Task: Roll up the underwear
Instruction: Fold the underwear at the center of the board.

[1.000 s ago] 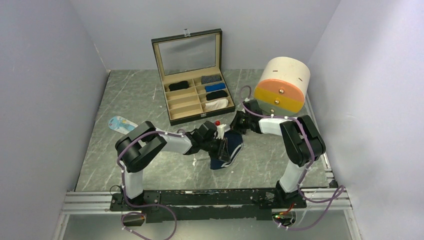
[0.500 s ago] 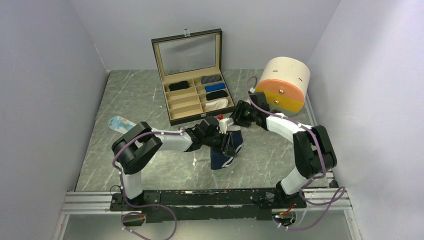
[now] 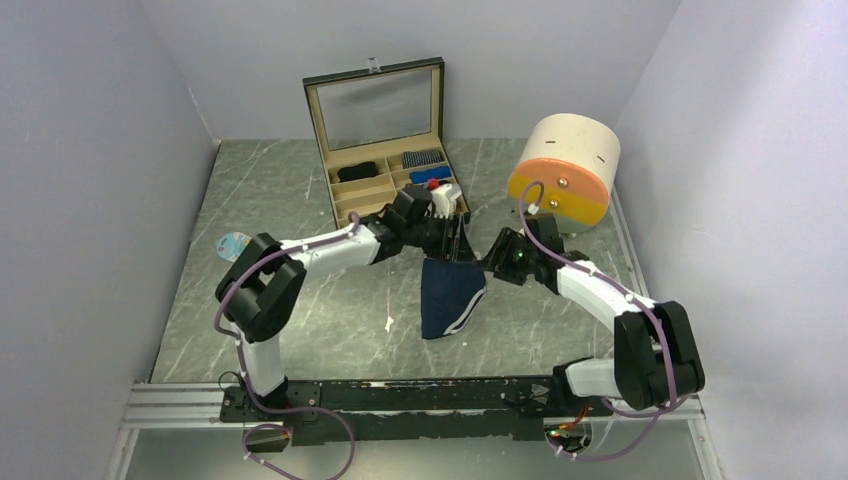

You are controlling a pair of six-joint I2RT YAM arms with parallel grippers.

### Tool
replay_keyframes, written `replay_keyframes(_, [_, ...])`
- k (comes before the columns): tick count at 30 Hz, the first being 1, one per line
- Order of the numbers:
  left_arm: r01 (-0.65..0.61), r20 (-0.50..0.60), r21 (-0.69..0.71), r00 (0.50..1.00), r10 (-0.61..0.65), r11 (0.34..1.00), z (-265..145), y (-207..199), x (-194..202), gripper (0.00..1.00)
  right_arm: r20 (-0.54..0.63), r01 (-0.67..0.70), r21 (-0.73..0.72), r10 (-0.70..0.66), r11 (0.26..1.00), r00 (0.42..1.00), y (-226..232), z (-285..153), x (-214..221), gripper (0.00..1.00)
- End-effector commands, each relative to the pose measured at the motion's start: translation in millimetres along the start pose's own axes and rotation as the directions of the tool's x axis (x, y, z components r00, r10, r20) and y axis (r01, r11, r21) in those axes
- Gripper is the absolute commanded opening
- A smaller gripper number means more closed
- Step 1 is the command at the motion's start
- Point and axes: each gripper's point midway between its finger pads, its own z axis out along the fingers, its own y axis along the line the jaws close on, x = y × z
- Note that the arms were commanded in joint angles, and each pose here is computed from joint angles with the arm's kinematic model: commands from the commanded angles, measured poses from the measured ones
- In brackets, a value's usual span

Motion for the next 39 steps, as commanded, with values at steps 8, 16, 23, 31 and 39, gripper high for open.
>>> replay_keyframes(8, [-0.022,-0.059,-0.163,0.998,0.012,0.986,39,26,-26,0.63,-0.011,-0.043,-0.014,0.043,0.999,0.999,-20,7,25,0.4])
replay_keyframes(16, [-0.007,-0.103,-0.268,0.994,-0.021,0.963,65,43,-17,0.7,-0.044,-0.067,-0.082,0.064,0.994,0.997,-24,20,38,0.38])
replay_keyframes(23, [-0.016,-0.158,-0.354,0.986,-0.043,0.935,82,47,-3,0.66,-0.047,-0.068,-0.079,0.064,0.995,0.997,-33,23,46,0.25])
replay_keyframes(31, [0.035,-0.162,-0.417,0.981,-0.112,0.908,100,59,4,0.58,-0.058,-0.053,-0.089,0.048,0.995,0.997,-37,25,53,0.22])
replay_keyframes(39, [0.04,-0.178,-0.512,0.972,-0.151,0.858,107,85,19,0.47,-0.045,-0.025,-0.099,0.021,0.995,0.999,-37,21,54,0.19])
